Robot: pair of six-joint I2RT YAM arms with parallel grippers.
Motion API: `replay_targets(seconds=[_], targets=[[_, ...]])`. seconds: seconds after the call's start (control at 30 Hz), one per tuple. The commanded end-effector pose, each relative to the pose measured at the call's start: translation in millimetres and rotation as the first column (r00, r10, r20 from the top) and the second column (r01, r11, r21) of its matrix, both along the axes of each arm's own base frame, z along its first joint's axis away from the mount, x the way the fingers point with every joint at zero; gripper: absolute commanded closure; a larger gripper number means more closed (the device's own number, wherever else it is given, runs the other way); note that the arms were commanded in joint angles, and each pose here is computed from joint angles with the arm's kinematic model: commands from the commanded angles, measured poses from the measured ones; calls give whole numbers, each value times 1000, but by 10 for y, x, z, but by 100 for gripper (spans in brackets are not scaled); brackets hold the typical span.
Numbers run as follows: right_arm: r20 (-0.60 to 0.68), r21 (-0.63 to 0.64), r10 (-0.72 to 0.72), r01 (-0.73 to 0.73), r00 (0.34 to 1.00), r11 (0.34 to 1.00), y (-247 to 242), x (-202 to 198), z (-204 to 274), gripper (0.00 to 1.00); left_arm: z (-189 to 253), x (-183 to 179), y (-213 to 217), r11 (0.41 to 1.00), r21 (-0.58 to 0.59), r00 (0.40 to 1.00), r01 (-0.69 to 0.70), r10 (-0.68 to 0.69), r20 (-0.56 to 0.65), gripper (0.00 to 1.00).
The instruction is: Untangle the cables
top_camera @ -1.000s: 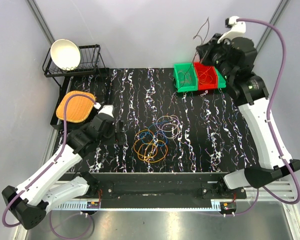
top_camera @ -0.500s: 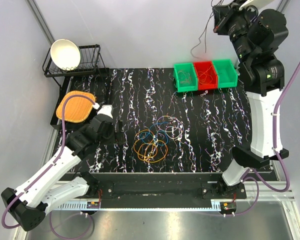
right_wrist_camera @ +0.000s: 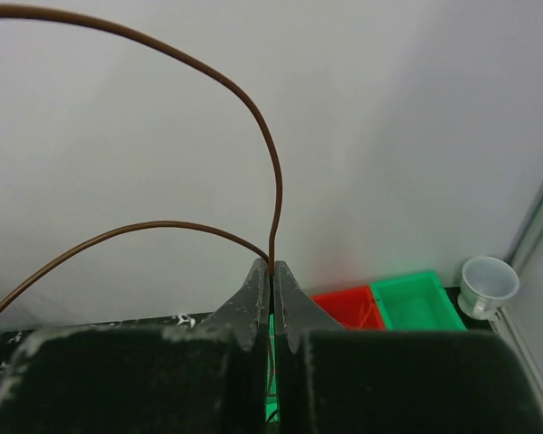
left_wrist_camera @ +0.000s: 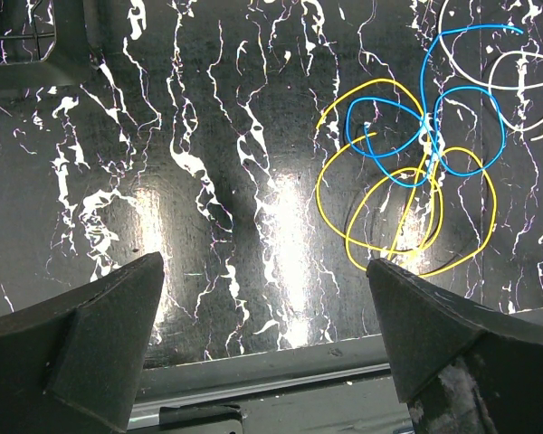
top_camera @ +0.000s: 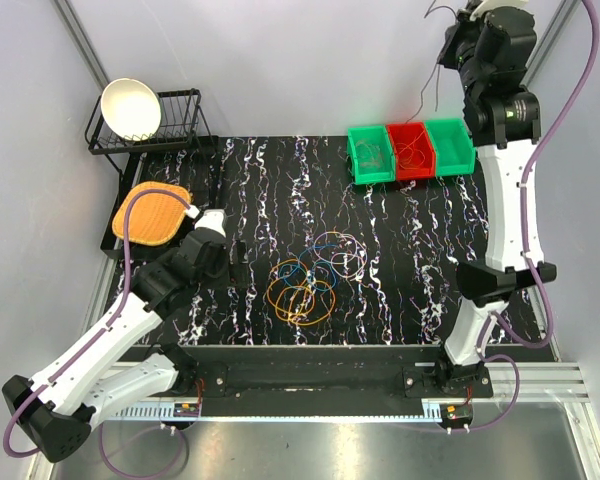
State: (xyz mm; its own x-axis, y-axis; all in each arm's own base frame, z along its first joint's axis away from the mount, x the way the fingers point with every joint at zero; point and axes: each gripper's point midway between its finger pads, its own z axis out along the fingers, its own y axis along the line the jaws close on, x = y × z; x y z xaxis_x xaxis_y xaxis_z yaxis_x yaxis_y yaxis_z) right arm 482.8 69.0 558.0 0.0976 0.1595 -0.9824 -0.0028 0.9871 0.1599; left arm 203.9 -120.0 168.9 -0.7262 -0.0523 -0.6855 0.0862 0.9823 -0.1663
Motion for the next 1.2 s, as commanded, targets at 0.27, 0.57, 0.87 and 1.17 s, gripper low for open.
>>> replay_targets(seconds=[0.27,0.57,0.87,1.17], targets=[[104,31,-38,35,994,999,-443,286,205,100,70,83,-5,1000,-14,998,-3,4,61,2],[154,29,-104,101,983,994,-812,695,92,100,42,93,-12,1000,-8,999,-4,5,49,2],[192,107,-117,98,974,989,-1436,1195,-218,100,2,100,-12,1000,5,999,-6,6,38,2],[165,99,-80,64,983,993,-1493,1620,-701,100,-9,105,-3,1000,10,999,-11,11,36,2]])
